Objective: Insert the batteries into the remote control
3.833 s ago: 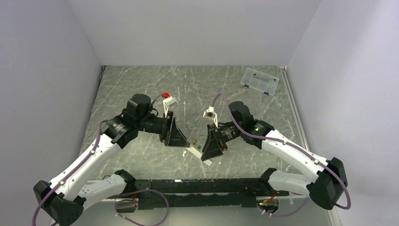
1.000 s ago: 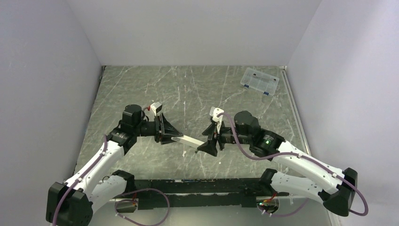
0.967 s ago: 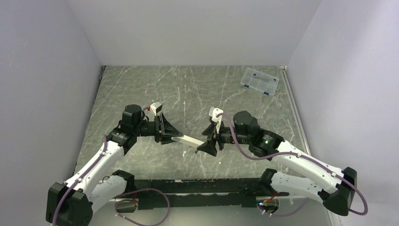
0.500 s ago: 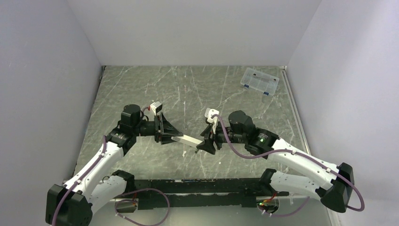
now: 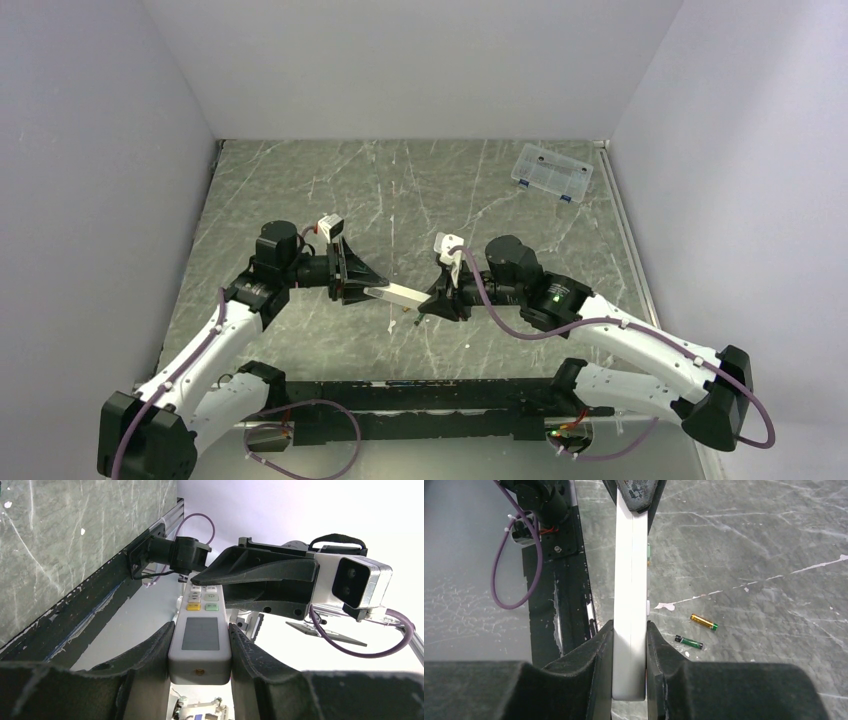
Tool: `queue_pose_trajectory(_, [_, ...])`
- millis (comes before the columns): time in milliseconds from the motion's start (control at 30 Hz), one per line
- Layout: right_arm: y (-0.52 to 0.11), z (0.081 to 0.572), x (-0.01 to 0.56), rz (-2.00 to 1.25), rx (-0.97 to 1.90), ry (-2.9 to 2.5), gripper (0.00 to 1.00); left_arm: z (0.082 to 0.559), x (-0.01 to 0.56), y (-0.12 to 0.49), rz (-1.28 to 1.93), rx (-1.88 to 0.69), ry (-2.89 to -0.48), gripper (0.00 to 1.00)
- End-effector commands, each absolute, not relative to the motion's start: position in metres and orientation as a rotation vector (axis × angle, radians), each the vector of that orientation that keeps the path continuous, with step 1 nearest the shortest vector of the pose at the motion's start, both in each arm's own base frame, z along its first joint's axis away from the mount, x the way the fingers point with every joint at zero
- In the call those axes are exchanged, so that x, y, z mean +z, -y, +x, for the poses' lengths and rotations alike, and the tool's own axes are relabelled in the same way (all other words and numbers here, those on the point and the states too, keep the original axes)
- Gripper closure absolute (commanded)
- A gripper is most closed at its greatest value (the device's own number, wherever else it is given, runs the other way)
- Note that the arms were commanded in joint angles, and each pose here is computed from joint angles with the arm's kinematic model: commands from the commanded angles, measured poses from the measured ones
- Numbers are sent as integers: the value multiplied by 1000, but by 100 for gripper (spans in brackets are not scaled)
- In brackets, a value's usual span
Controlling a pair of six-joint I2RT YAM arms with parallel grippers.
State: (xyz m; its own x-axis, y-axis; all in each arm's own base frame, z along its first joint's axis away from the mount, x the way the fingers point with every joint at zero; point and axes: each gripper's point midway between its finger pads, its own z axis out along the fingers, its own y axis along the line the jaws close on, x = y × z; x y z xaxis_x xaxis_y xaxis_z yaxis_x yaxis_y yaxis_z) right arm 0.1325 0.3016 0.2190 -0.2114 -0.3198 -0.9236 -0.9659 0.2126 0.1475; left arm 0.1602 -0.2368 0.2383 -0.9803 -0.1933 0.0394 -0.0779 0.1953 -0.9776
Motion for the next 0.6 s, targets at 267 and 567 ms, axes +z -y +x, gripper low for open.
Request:
queue_pose_trajectory(267, [-302,129,238,-1208,1042,-1632,100,154,251,236,-95,-1919,-2285,50])
queue_pose_trajectory(567, [-302,123,232,-1190,1088,-1703,100,154,251,233,53,-1816,-2243,11])
